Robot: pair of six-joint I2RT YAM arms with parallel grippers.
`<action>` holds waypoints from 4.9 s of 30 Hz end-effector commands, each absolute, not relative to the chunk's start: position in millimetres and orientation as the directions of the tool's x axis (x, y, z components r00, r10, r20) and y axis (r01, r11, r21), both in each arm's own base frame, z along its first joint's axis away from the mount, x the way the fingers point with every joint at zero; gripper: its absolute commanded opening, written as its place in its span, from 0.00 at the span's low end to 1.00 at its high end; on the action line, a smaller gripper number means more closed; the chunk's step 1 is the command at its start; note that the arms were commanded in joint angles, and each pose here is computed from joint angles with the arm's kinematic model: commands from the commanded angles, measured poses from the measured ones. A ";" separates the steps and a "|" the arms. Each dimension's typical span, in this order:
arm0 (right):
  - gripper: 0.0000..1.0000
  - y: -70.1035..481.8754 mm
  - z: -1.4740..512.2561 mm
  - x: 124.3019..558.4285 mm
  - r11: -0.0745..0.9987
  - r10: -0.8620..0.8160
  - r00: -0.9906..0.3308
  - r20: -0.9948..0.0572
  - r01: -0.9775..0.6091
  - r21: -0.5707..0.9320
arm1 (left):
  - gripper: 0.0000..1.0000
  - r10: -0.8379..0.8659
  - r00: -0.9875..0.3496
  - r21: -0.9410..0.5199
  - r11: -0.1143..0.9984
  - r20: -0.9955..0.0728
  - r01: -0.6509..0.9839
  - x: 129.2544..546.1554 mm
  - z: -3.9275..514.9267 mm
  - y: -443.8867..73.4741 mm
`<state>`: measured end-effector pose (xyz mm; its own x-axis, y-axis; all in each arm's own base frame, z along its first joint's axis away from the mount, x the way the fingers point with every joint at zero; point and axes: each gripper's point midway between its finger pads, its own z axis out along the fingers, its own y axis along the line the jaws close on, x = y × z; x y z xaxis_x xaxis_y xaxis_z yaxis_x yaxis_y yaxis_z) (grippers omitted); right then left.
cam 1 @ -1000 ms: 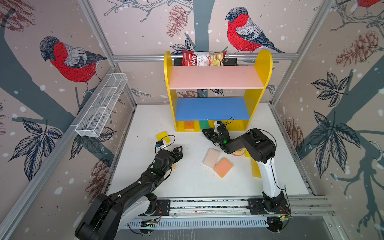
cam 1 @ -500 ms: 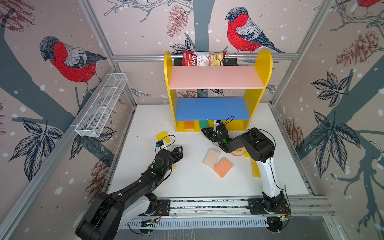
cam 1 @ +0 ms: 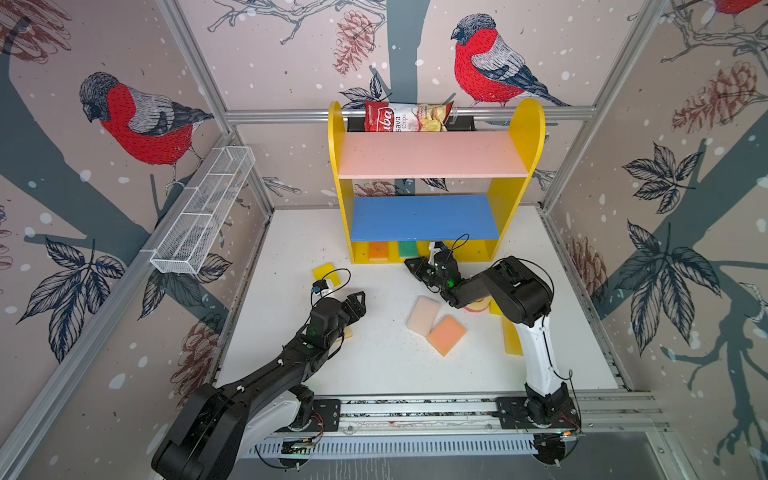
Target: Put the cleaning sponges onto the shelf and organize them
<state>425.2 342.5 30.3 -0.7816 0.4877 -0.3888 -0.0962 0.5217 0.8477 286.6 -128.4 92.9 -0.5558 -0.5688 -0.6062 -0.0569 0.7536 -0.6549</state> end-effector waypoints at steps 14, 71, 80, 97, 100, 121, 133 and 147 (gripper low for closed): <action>0.20 255.9 75.5 390.1 0.832 0.327 -0.705 -0.630 -0.102 0.545 | 0.77 -0.530 -0.515 -0.634 0.773 -0.673 0.033 300.4 127.2 -133.5; 0.27 307.0 68.0 452.1 0.425 0.523 -0.751 -0.403 -0.180 0.887 | 0.80 -0.558 -0.496 -0.618 0.784 -0.665 -0.054 269.1 117.3 -98.7; 0.34 308.2 61.4 461.0 0.425 0.571 -0.721 -0.392 -0.148 0.893 | 0.80 -0.565 -0.495 -0.617 0.784 -0.660 -0.072 262.7 109.3 -93.6; 0.39 305.2 60.0 472.3 0.434 0.626 -0.673 -0.394 -0.119 0.893 | 0.80 -0.583 -0.507 -0.639 0.765 -0.634 -0.080 263.1 103.9 -96.6; 0.40 310.0 55.8 474.8 0.442 0.615 -0.680 -0.398 -0.121 0.889 | 0.80 -0.583 -0.507 -0.636 0.767 -0.635 -0.087 263.2 102.6 -95.5; 0.40 310.6 50.1 469.2 0.453 0.605 -0.691 -0.394 -0.108 0.885 | 0.80 -0.583 -0.507 -0.634 0.768 -0.635 -0.090 264.5 103.0 -95.5; 0.41 308.2 73.6 435.8 0.458 0.559 -0.729 -0.395 -0.126 0.880 | 0.81 -0.573 -0.472 -0.602 0.792 -0.670 -0.107 268.1 113.8 -85.1; 0.49 270.2 97.8 349.7 0.646 0.388 -0.811 -0.438 -0.099 0.757 | 0.75 -0.544 -0.611 -0.675 0.738 -0.574 -0.023 306.7 101.7 -136.0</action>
<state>372.1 285.4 126.4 -0.7652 0.4853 -0.4230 -0.1398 0.5161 0.8450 294.1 -109.2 86.8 -0.5864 -0.5435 -0.6006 -0.1244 0.7930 -0.5963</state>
